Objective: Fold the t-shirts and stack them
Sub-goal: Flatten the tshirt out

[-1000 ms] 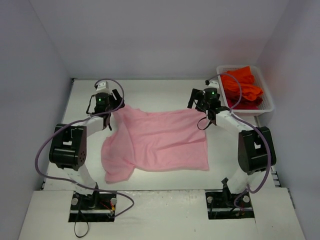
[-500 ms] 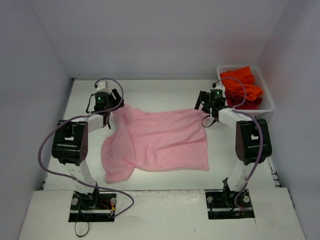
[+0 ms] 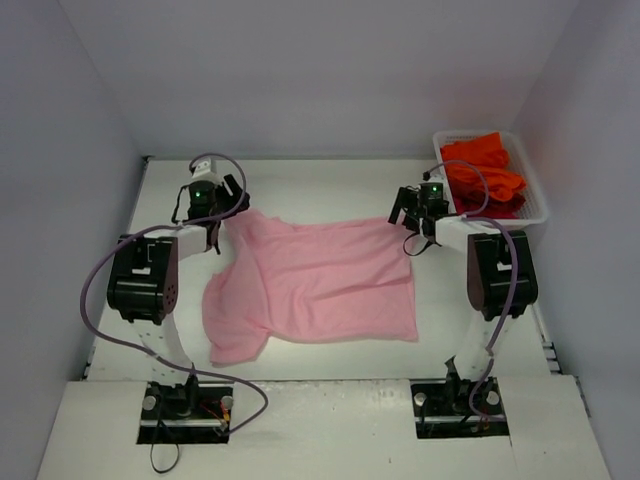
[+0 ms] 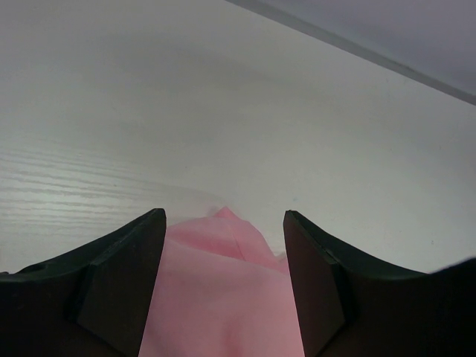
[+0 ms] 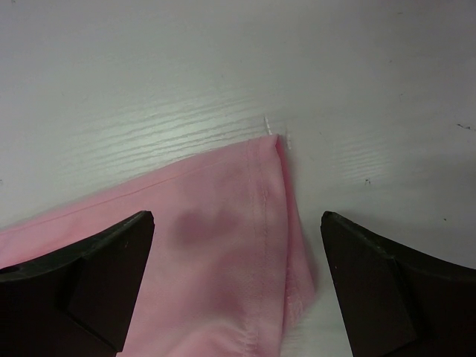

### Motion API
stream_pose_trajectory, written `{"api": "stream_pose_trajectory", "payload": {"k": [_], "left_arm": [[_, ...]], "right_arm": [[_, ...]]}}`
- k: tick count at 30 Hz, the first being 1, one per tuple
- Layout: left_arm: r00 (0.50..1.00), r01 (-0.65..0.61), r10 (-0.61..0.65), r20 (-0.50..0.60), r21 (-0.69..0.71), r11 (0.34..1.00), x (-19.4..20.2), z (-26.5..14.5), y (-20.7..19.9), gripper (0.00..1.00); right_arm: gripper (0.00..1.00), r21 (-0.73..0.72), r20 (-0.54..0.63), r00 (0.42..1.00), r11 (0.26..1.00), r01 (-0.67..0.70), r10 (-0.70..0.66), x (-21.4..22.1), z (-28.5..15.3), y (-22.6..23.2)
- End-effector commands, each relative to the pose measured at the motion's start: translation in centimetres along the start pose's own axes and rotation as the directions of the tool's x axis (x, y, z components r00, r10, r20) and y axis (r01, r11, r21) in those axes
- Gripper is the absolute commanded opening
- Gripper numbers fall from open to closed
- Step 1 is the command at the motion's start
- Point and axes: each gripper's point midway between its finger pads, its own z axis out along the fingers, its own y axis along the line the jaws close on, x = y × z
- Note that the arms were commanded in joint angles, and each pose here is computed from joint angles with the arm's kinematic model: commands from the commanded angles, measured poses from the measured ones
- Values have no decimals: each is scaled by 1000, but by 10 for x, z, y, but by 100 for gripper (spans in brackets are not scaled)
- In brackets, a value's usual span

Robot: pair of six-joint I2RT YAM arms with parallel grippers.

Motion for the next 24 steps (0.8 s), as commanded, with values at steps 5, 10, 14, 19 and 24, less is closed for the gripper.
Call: {"api": "stream_pose_trajectory", "payload": {"k": [5, 10, 14, 19, 24], "left_arm": [[995, -16, 1, 104, 145, 989, -37, 10, -33, 60], [996, 6, -20, 82, 167, 986, -26, 20, -32, 60], [996, 23, -39, 79, 201, 979, -23, 22, -37, 55], [996, 40, -58, 71, 235, 971, -21, 21, -42, 53], [995, 52, -73, 71, 264, 963, -23, 18, -48, 46]], "right_arm": [[91, -70, 97, 995, 997, -13, 20, -36, 3, 19], [89, -81, 88, 996, 997, -11, 18, -33, 7, 21], [84, -99, 83, 996, 995, -12, 20, -32, 10, 24], [77, -138, 68, 997, 990, -11, 20, -27, 15, 34], [70, -156, 71, 997, 988, 6, 5, -27, 14, 46]]}}
